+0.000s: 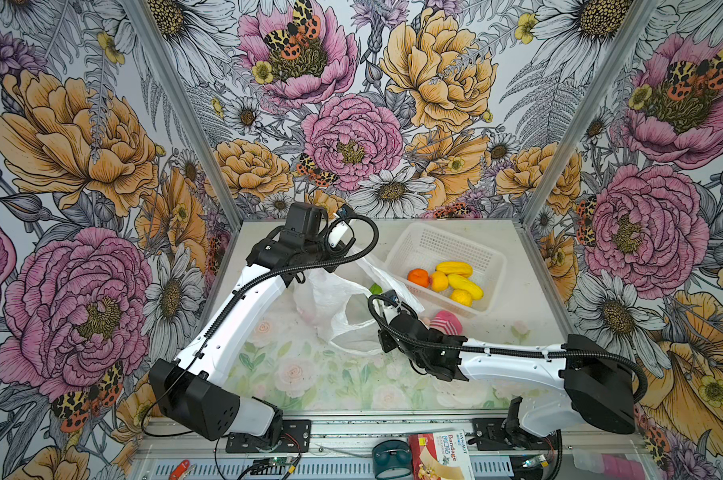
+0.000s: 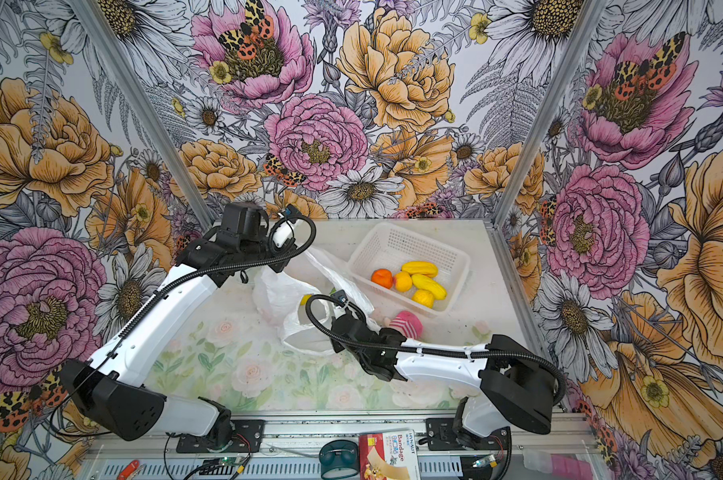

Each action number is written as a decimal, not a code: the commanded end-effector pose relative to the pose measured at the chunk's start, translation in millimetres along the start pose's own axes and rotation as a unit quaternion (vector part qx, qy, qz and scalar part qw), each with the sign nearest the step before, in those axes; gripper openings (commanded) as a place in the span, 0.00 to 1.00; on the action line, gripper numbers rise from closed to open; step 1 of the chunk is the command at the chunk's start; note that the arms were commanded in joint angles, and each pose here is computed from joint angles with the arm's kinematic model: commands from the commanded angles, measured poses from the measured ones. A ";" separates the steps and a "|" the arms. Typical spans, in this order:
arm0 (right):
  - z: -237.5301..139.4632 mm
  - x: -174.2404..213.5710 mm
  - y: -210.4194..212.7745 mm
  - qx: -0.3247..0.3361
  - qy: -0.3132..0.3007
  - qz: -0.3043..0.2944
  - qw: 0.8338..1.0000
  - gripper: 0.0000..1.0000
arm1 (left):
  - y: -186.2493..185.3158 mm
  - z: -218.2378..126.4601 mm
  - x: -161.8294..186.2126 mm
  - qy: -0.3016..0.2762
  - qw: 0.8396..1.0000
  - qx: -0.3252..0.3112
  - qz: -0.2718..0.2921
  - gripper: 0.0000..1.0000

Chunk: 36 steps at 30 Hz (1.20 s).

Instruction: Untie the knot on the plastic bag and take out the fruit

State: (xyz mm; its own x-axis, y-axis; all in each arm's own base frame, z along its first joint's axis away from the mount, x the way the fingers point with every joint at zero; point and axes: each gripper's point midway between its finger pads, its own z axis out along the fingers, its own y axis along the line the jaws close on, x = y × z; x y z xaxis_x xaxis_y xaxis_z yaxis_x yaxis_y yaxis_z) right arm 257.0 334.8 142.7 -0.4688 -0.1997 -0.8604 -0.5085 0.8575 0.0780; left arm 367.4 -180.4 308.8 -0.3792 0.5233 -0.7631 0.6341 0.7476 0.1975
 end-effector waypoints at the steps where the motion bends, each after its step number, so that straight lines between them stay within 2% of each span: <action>1: 9.5 -6.3 13.1 -0.008 0.008 0.006 1.000 0.30 | -2.9 -15.6 -17.5 -0.034 0.999 -0.001 0.011 0.00; 8: 44.1 4.8 6.1 0.047 0.051 0.007 0.998 0.41 | -6.9 -15.9 -19.1 -0.035 0.999 0.003 0.014 0.00; 16: 78.8 11.4 -42.3 0.156 0.059 0.046 0.985 0.71 | -10.0 -19.2 -21.5 -0.041 0.999 0.006 0.016 0.00; 22: 109.1 25.3 -64.6 0.198 0.072 0.066 0.975 0.80 | -13.0 -20.7 -23.2 -0.045 0.999 0.012 0.018 0.00; 30: 131.0 47.6 -86.1 0.226 0.094 0.079 0.966 0.80 | -12.9 -22.3 -24.3 -0.047 0.999 0.012 0.018 0.00; 33: 133.2 50.7 -89.1 0.227 0.099 0.081 0.966 0.73 | -11.5 -21.7 -23.6 -0.045 0.999 0.010 0.016 0.00; 36: 133.0 47.2 -85.5 0.217 0.099 0.081 0.968 0.62 | -10.5 -20.6 -22.8 -0.044 0.999 0.010 0.014 0.00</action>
State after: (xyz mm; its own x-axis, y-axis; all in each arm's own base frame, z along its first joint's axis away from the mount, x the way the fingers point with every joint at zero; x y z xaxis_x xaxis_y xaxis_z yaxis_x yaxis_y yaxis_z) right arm 368.6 310.1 23.4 -0.6740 -0.1136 -0.7299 -0.0917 0.9933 -0.0699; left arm 359.5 -188.9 314.9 -0.3541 0.5281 -0.7718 0.6513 0.7315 0.2017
